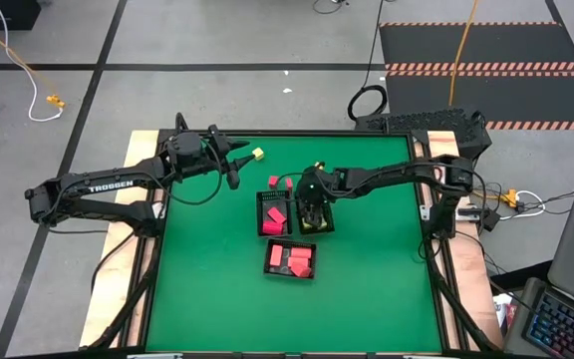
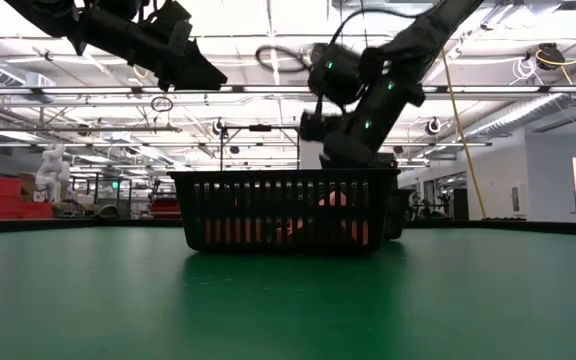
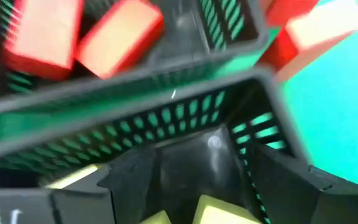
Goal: Sort & place blocks by color
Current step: Adjust the right black bin
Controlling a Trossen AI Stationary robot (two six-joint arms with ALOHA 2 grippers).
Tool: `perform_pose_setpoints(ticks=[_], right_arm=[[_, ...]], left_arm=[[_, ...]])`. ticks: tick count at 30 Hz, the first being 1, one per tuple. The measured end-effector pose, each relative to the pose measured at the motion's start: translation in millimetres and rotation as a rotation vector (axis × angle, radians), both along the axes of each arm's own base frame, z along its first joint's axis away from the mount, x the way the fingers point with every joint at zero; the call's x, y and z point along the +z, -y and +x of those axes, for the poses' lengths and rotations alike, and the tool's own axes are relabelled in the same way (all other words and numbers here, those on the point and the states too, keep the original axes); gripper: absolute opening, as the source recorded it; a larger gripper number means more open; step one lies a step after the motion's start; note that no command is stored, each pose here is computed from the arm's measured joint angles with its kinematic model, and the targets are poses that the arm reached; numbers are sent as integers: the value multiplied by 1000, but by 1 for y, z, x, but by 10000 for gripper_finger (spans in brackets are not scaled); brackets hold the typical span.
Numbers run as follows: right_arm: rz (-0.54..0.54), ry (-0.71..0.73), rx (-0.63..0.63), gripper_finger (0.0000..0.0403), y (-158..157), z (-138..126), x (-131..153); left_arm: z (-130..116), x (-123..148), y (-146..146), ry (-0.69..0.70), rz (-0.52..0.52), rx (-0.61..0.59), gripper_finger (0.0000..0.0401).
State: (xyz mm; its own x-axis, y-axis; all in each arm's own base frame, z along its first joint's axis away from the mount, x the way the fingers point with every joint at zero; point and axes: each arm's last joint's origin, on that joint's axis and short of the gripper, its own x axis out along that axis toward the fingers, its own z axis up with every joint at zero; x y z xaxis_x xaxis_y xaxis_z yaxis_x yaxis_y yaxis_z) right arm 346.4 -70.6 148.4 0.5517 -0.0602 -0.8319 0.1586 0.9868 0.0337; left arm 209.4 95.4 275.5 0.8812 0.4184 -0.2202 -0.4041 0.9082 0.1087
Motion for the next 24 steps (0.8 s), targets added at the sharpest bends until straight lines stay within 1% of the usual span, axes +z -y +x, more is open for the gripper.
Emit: perform_pose_setpoints(ticks=[2, 6, 11, 19, 21, 23, 24], right_arm=[[-4, -27, 14, 251, 0, 0, -7], [-16, 0, 22, 251, 0, 1, -3], [-32, 88, 23, 251, -2, 2, 18], [-48, 168, 32, 251, -8, -5, 47], [-74, 196, 5, 251, -6, -5, 52], [-99, 234, -55, 251, 0, -3, 55], [-94, 257, -83, 251, 4, -2, 57]], left_arm=[[0, 0, 0, -1, 2, 0, 205], [0, 0, 0, -2, 1, 0, 205], [0, 0, 0, -7, 12, -1, 205], [0, 0, 0, -5, 8, -1, 205], [0, 0, 0, -4, 8, 0, 205], [0, 0, 0, -1, 6, 0, 205], [0, 1, 0, 4, 6, 1, 205]])
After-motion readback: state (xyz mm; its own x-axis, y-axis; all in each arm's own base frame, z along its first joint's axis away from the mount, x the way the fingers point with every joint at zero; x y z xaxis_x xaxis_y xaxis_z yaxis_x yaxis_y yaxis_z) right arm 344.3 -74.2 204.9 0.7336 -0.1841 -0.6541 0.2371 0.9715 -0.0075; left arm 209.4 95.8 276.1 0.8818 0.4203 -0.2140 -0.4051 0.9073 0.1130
